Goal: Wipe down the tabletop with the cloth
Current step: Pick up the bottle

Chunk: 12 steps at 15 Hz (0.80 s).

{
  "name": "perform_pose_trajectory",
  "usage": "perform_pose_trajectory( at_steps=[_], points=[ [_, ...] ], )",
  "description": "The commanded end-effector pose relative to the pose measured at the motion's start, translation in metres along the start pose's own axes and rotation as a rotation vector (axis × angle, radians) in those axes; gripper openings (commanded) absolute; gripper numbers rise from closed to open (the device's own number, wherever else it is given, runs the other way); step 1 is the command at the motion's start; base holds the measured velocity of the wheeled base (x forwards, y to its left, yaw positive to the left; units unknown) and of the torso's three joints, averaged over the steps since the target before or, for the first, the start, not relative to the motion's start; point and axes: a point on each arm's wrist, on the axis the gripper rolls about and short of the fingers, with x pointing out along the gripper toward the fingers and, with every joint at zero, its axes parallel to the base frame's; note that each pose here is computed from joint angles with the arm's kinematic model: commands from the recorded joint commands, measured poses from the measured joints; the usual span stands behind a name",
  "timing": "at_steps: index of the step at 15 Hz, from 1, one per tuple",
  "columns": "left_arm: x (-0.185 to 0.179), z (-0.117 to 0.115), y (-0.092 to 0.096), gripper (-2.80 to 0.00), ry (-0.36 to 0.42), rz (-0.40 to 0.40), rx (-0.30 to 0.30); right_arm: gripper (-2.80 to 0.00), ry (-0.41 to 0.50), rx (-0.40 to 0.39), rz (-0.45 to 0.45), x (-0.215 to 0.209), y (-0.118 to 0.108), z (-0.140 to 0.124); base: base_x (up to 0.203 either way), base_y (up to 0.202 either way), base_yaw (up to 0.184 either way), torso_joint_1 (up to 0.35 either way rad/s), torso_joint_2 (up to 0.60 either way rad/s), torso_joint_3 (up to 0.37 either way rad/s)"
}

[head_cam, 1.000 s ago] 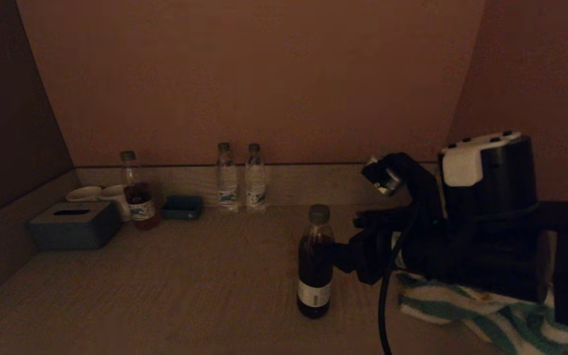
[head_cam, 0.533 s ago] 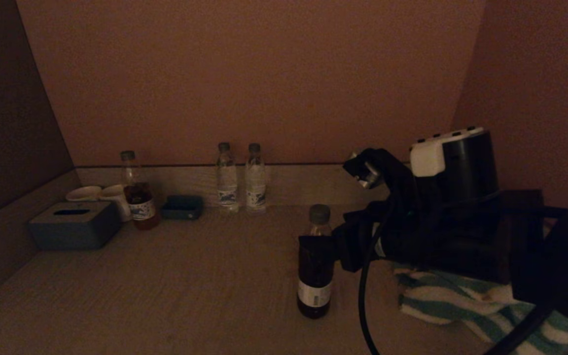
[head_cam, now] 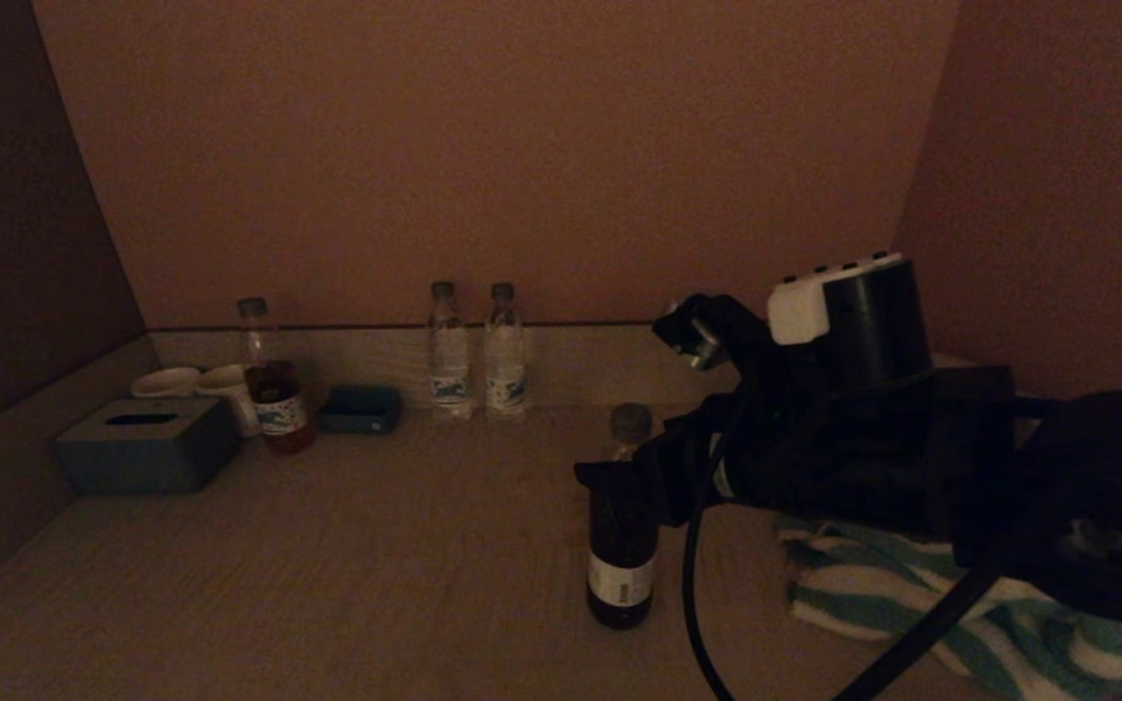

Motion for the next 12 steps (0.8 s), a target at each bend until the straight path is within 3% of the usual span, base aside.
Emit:
perform_pose_trajectory(
  at_steps=[1,6,12],
  points=[
    [0.0,0.0,0.0,-2.8,0.001,-0.001,0.001,0.0,0.003,0.001,0.002,0.006,0.0,0.001,0.0,0.0,0.0,0.0,0.0,0.0],
    [0.0,0.0,0.0,-2.8,0.002,0.0,0.0,0.0,0.025,0.008,0.0,0.03,-0.003,0.003,0.0,0.0,0.0,0.0,0.0,0.0],
    [0.0,0.0,0.0,-2.8,0.002,-0.001,0.0,0.0,-0.04,0.013,-0.027,0.039,-0.013,0.012,0.0,0.0,0.0,0.0,0.0,0.0]
  ],
)
